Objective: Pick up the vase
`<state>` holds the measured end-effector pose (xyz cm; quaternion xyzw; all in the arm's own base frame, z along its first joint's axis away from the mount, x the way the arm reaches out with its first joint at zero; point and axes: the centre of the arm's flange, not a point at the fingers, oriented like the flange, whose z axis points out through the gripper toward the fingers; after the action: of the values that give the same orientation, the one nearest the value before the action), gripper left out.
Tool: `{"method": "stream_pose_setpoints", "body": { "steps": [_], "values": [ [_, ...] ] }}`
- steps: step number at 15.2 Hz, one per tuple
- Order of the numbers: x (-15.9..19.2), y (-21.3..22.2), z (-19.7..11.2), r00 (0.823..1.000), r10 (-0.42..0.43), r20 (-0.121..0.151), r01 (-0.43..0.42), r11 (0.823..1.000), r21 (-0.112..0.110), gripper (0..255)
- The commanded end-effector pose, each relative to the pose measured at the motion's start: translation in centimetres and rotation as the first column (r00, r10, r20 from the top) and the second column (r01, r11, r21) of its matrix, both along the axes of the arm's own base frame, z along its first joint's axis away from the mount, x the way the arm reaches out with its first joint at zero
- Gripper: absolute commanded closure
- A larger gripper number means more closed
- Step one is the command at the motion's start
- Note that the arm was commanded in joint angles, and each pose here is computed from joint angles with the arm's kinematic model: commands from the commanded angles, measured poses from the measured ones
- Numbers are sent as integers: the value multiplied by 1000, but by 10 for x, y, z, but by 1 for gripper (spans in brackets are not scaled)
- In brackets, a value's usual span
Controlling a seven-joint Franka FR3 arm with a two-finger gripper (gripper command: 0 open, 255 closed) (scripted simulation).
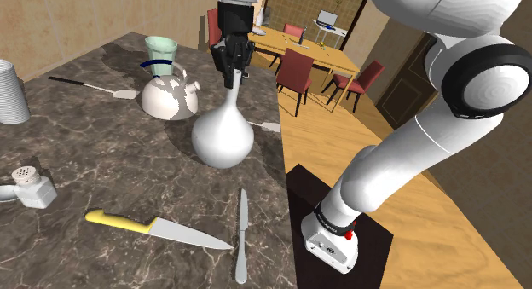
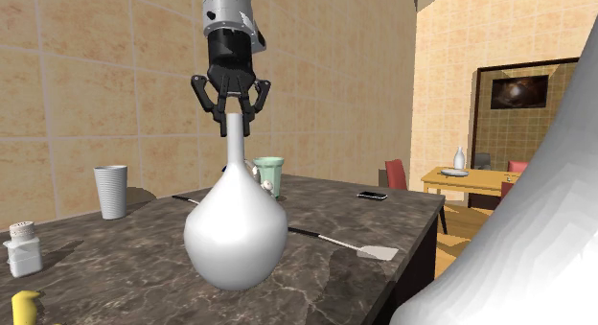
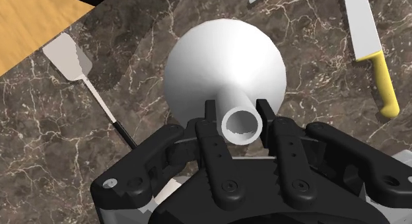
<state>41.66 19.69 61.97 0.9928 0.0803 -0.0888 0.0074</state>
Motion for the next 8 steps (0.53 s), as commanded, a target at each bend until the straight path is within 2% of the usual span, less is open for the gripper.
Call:
{"method": "stream_pose_setpoints", "body": {
  "steps": [1, 6, 8],
  "values": [
    [0, 0, -1, 1000, 0, -2, 0, 1000, 0, 255],
    [1, -1, 0, 1000, 0, -2, 0, 1000, 0, 255],
    [1, -1, 10, 1000, 0, -2, 0, 1000, 0, 255]
  ]
}}
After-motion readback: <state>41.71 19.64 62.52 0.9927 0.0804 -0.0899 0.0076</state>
